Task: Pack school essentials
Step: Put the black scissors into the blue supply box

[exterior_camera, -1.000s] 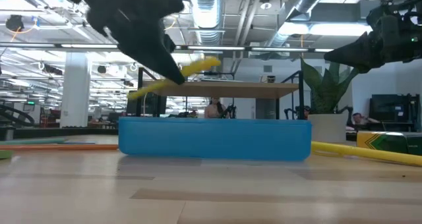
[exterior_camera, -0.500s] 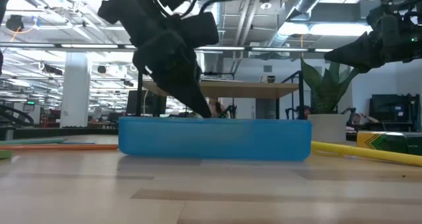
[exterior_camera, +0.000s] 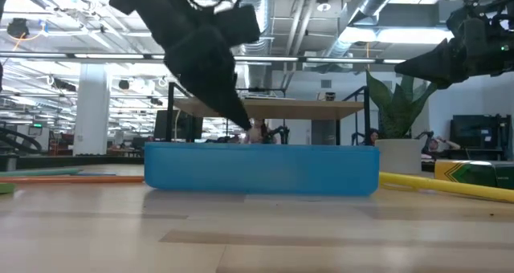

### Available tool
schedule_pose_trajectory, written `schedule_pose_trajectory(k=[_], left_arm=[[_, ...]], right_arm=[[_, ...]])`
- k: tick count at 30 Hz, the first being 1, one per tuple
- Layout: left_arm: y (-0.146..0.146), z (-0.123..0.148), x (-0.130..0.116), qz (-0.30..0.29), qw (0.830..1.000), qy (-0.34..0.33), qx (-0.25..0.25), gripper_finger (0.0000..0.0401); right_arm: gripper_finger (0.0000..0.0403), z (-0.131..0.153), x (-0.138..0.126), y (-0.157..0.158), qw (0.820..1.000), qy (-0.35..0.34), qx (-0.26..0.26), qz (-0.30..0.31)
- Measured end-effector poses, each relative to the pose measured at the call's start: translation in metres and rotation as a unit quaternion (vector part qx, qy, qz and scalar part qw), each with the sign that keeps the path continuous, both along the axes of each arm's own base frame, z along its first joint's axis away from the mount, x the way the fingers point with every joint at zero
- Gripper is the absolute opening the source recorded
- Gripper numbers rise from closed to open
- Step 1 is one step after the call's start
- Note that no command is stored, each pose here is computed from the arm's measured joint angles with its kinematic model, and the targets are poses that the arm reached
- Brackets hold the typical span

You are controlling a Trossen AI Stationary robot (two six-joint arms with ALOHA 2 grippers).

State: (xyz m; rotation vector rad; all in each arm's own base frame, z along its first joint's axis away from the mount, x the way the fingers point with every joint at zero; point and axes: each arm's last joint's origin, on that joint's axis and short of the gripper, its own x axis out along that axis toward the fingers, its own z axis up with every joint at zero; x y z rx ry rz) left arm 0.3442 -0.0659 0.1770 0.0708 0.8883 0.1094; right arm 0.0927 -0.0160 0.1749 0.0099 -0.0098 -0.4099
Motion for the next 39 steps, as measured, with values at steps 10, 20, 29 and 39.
schedule_pose_trajectory(k=[10, 20, 29, 39], left_arm=[[-0.032, 0.032, -0.021, 0.008, 0.997, -0.052, 0.061, 0.0161], [-0.06, 0.048, -0.054, 0.04, 0.992, -0.061, 0.106, 0.0152], [-0.066, 0.042, -0.081, 0.097, 0.99, -0.003, 0.106, 0.0152], [-0.072, 0.047, -0.114, 0.122, 0.984, -0.056, 0.119, 0.0152]], right_arm=[[0.0049, 0.0, 0.0, 0.0, 1.0, 0.001, 0.0, 0.0], [0.0049, 0.0, 0.0, 0.0, 1.0, 0.0, 0.0, 0.0], [0.0049, 0.0, 0.0, 0.0, 1.0, 0.0, 0.0, 0.0], [0.0049, 0.0, 0.0, 0.0, 1.0, 0.0, 0.0, 0.0]])
